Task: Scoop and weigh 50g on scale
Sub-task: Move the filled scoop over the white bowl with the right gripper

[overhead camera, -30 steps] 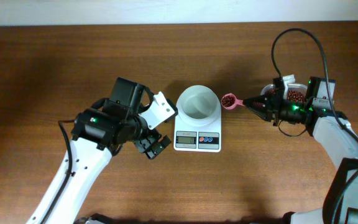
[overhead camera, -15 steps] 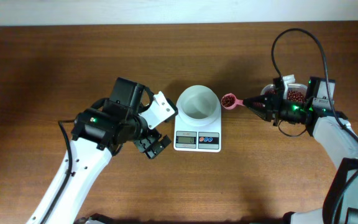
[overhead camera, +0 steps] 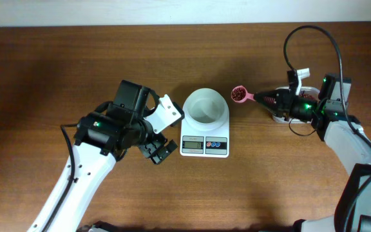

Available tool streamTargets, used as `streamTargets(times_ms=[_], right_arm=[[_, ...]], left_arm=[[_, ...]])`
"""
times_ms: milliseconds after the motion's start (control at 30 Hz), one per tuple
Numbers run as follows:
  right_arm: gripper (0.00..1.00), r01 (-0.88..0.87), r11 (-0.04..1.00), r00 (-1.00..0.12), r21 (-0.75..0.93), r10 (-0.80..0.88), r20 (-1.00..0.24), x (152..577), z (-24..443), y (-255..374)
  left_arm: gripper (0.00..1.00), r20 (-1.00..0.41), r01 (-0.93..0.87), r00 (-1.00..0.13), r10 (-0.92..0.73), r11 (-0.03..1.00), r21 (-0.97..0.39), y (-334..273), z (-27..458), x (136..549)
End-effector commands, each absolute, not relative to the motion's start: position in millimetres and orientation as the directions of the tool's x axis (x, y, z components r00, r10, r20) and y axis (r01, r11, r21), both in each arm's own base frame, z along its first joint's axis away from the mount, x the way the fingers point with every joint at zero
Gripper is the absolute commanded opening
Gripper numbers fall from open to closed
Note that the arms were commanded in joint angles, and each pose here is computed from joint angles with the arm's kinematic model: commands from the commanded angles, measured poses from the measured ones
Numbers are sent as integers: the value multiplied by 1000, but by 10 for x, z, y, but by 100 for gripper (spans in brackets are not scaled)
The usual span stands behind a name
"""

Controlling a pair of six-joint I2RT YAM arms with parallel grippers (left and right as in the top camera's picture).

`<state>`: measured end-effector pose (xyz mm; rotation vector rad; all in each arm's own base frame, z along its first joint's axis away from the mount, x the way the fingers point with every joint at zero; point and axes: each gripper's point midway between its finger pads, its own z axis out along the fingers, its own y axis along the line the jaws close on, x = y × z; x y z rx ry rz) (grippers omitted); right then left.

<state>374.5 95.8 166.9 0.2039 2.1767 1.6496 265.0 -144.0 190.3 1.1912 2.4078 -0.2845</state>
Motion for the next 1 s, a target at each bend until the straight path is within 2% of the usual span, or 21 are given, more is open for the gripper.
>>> streamTargets(times_ms=[0, 300, 533, 700, 967], right_arm=[[4, -111, 287, -913, 951, 349, -212, 3759, 1663, 989], [4, -70, 332, -899, 941, 387, -204, 3839, 1587, 974], [4, -127, 325, -934, 937, 279, -223, 3714, 1597, 1405], [4, -133, 393, -933, 910, 261, -249, 3721, 1492, 1620], [4, -298, 455, -887, 839, 192, -419, 3770, 1512, 1847]], left_arm=[[99, -471, 797, -524, 710, 603, 22, -1416, 1914, 2649], [99, -471, 797, -524, 710, 603, 22, -1416, 1914, 2649], [99, -471, 797, -524, 710, 603, 22, -1416, 1914, 2649], [99, -471, 797, -524, 710, 603, 22, -1416, 1914, 2649], [99, -471, 797, -524, 710, 603, 22, -1416, 1914, 2649]])
